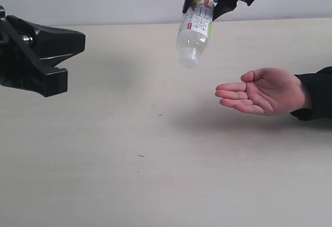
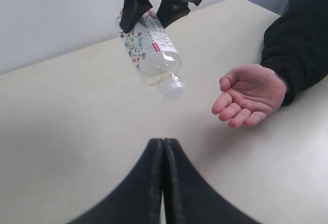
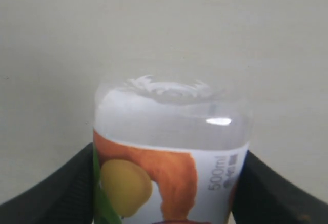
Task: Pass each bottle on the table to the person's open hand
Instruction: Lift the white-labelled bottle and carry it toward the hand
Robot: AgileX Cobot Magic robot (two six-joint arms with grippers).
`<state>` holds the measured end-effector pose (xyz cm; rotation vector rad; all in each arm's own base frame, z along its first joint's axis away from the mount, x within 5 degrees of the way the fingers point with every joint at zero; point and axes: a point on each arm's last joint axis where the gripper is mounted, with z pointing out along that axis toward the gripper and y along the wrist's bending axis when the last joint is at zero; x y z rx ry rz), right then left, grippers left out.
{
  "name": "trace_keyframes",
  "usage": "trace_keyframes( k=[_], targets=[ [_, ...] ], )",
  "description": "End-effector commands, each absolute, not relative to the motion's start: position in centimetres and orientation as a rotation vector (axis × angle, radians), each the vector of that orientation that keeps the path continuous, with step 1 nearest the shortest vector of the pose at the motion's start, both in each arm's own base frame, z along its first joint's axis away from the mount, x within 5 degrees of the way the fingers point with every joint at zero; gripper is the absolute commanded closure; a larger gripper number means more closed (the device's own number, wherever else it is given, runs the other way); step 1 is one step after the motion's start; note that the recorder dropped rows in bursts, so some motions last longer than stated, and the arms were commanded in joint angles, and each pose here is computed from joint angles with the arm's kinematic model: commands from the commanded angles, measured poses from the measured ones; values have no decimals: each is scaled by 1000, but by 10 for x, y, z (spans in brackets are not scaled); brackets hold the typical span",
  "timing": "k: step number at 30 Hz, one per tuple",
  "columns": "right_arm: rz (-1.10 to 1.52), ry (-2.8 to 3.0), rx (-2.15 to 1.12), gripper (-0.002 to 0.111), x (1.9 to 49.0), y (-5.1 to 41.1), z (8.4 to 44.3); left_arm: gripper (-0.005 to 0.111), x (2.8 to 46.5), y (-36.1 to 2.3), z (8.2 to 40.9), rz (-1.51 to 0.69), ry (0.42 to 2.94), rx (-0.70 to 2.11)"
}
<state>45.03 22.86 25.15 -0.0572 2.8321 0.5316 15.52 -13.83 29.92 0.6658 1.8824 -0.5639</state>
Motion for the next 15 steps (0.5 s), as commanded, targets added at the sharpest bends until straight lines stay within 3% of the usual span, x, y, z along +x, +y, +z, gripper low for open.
trace_keyframes(
  k=[1, 8, 15],
  targets=[
    [544, 2740, -188, 108, 443, 223, 287, 106, 154, -137, 300, -562, 1874, 664],
    [519, 2622, -361, 108, 423, 213, 332, 106, 154, -137, 300, -562, 1874, 664],
    [270, 2636, -413, 108, 393, 184, 347, 106, 154, -137, 300, -562, 1874, 664]
  ],
)
